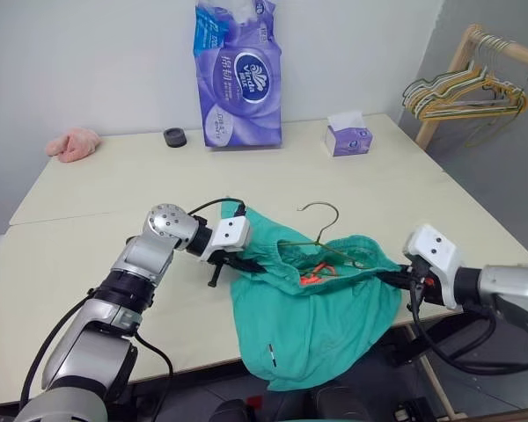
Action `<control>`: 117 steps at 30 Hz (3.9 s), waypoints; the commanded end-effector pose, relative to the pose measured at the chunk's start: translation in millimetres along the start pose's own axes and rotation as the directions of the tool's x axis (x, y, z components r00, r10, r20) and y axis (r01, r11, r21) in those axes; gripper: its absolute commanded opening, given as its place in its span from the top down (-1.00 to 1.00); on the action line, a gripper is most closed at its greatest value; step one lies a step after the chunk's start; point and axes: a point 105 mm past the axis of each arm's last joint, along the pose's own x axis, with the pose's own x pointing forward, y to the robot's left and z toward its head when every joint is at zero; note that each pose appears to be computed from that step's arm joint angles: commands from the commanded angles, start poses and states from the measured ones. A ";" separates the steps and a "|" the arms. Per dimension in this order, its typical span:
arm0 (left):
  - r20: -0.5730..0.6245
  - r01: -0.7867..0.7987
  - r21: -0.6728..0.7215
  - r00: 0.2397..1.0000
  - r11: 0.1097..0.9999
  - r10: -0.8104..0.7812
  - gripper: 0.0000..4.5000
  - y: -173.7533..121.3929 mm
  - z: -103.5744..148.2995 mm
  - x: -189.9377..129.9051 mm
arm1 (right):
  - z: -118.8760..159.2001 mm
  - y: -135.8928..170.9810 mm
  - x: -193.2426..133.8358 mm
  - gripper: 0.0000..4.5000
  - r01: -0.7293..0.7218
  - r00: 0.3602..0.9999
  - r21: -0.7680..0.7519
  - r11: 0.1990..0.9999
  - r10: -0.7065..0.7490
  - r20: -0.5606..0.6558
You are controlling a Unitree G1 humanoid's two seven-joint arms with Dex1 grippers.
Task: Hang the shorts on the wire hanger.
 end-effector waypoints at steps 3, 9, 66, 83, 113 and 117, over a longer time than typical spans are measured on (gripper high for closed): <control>-0.016 -0.022 0.038 1.000 0.999 0.023 0.99 0.2 4.7 -2.3 | -4.3 -16.6 -10.2 1.00 -0.023 0.997 -0.116 0.993 0.014 -0.082; -0.021 -0.068 0.053 0.997 0.996 0.069 0.99 5.1 5.0 1.2 | 16.6 -7.1 -11.5 1.00 -0.147 0.987 -0.243 0.959 0.126 -0.099; 0.095 -0.100 0.067 0.991 0.993 0.093 0.99 1.9 24.4 27.4 | -18.9 -7.4 31.8 0.48 -0.203 0.963 -0.085 0.976 0.183 -0.198; 0.222 -0.173 -0.110 0.955 0.979 0.194 -0.38 25.2 34.9 3.2 | -8.0 -4.9 18.2 1.00 -0.195 0.970 -0.117 0.974 0.174 -0.171; 0.155 -0.245 -0.176 0.949 0.953 0.273 0.99 53.7 3.1 -9.4 | -14.9 2.9 -3.1 1.00 -0.232 0.955 -0.112 0.966 0.204 -0.216; 0.145 -0.244 -0.176 0.952 0.954 0.270 0.99 52.5 -1.5 -9.4 | -17.9 6.7 -5.8 1.00 -0.244 0.950 -0.107 0.964 0.215 -0.227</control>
